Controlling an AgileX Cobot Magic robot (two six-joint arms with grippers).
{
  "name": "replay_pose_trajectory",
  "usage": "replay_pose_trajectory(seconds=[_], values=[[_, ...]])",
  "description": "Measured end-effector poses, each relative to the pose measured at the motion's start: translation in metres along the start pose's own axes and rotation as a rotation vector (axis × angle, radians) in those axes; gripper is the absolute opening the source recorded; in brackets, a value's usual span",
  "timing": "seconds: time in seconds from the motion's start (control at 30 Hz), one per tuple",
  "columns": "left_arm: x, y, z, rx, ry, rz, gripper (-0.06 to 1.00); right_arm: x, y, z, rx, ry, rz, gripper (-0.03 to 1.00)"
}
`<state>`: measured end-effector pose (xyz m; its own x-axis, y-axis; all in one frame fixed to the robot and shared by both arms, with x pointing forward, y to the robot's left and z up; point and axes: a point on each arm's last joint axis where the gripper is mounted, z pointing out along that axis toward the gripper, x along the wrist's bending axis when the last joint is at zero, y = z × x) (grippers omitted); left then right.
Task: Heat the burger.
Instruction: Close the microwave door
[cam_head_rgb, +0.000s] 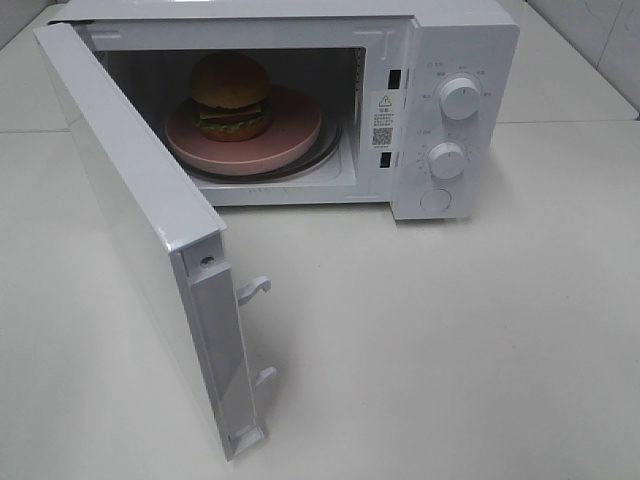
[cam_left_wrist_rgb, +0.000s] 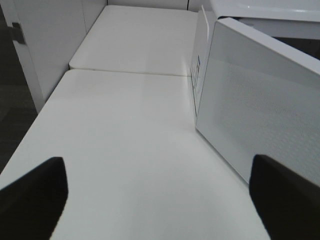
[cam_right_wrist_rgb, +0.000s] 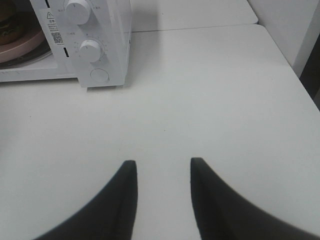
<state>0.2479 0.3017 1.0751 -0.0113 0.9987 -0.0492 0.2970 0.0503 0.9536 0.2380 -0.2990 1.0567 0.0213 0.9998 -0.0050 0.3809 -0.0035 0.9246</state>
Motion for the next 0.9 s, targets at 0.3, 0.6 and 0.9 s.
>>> replay_pose_trajectory(seconds=[0.3, 0.6, 0.9], values=[[0.0, 0.004, 0.057, -0.085, 0.007, 0.032, 0.15, 0.0, 0.0, 0.0, 0.0, 0.0, 0.0, 0.38], [-0.001, -0.004, 0.116, -0.192, -0.019, -0.052, 0.0, 0.0, 0.0, 0.0, 0.0, 0.0, 0.0, 0.38], [-0.005, -0.013, 0.178, -0.163, -0.063, 0.029, 0.0, 0.0, 0.0, 0.0, 0.0, 0.0, 0.0, 0.38]])
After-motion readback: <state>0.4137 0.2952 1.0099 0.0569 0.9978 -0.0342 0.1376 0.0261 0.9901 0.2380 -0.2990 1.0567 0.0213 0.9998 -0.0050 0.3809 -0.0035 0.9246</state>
